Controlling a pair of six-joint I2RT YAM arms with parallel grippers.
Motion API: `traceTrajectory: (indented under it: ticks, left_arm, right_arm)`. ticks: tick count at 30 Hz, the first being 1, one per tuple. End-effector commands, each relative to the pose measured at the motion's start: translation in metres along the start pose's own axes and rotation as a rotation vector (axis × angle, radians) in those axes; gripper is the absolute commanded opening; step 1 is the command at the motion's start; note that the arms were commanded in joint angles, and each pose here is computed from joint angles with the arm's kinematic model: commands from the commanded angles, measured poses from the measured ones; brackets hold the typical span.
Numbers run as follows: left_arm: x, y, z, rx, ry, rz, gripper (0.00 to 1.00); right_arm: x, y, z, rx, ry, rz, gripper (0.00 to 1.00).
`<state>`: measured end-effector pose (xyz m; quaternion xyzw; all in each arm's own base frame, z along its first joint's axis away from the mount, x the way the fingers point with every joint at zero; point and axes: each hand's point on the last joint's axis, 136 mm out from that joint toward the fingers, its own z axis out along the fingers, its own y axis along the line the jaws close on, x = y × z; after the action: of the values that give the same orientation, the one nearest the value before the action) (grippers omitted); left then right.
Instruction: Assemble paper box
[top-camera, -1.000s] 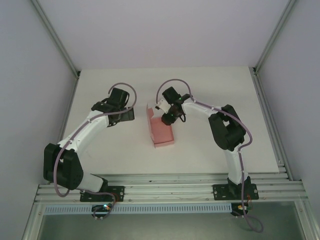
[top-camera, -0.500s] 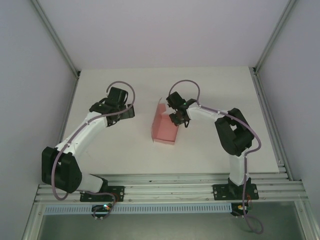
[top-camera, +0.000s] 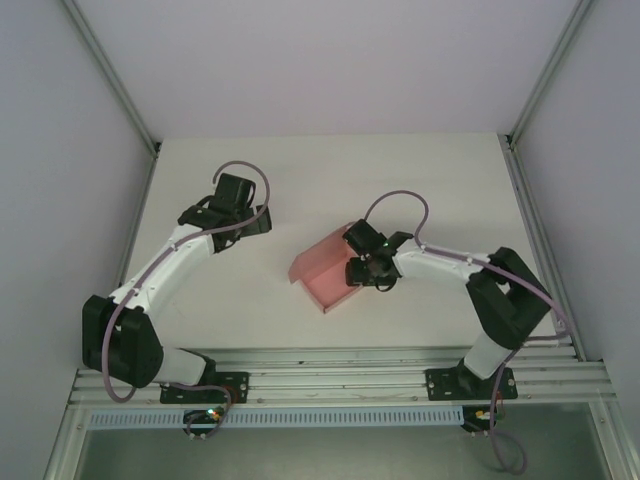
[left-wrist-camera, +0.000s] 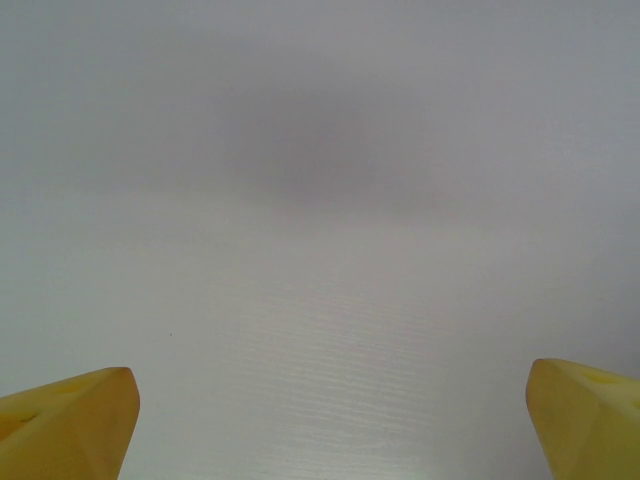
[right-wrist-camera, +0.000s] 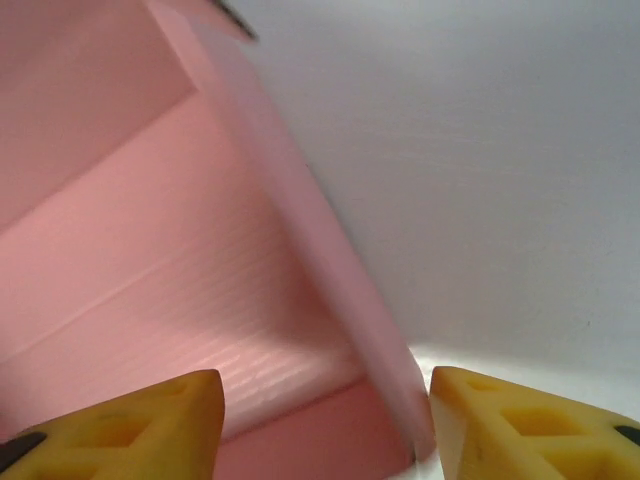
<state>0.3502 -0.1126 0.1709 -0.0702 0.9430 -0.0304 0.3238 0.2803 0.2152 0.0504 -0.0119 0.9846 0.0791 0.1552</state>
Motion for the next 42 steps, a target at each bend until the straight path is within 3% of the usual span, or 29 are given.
traceTrajectory:
  ticks: [1,5,9,12,18,21,25,27,30,35,42]
  left_arm:
    - [0.004,0.0,0.002,0.01,0.011,0.005,1.0]
    - [0.006,-0.002,0.001,0.03,0.006,0.012,1.0]
    - [0.008,-0.005,-0.001,0.052,0.013,0.032,1.0]
    - [0.009,-0.004,-0.004,0.056,0.013,0.042,1.0]
    - [0.013,-0.001,-0.006,0.05,0.014,0.048,1.0]
    - [0.014,0.0,-0.007,0.049,0.014,0.053,1.0]
    - [0.013,-0.002,-0.006,0.052,0.014,0.066,1.0]
    - [0.013,-0.002,-0.006,0.051,0.018,0.068,1.0]
    - [0.013,-0.005,-0.005,0.058,0.018,0.077,1.0]
    - [0.013,-0.008,-0.006,0.063,0.019,0.087,1.0]
    - [0.014,-0.015,-0.006,0.078,0.022,0.111,1.0]
  right_arm:
    - [-0.016,-0.017,-0.031,0.084,-0.083,-0.038,0.63]
    - [-0.037,-0.024,-0.043,0.134,-0.203,-0.317,0.71]
    - [-0.069,0.013,-0.064,-0.005,-0.403,-0.643,0.73]
    - [-0.084,0.03,-0.083,-0.115,-0.449,-0.805,0.77]
    - [-0.105,0.017,-0.067,-0.09,-0.338,-0.892,0.78]
    - [-0.103,0.018,-0.057,-0.114,-0.296,-0.925,0.7]
    - [-0.095,0.035,-0.053,-0.222,-0.293,-0.991,0.69]
    - [-0.103,0.038,-0.05,-0.212,-0.304,-0.978,0.6]
    - [-0.108,0.04,-0.042,-0.217,-0.291,-0.972,0.56]
    - [-0.097,0.049,-0.038,-0.298,-0.322,-1.091,0.61]
    - [-0.112,0.059,-0.034,-0.45,-0.35,-1.133,0.59]
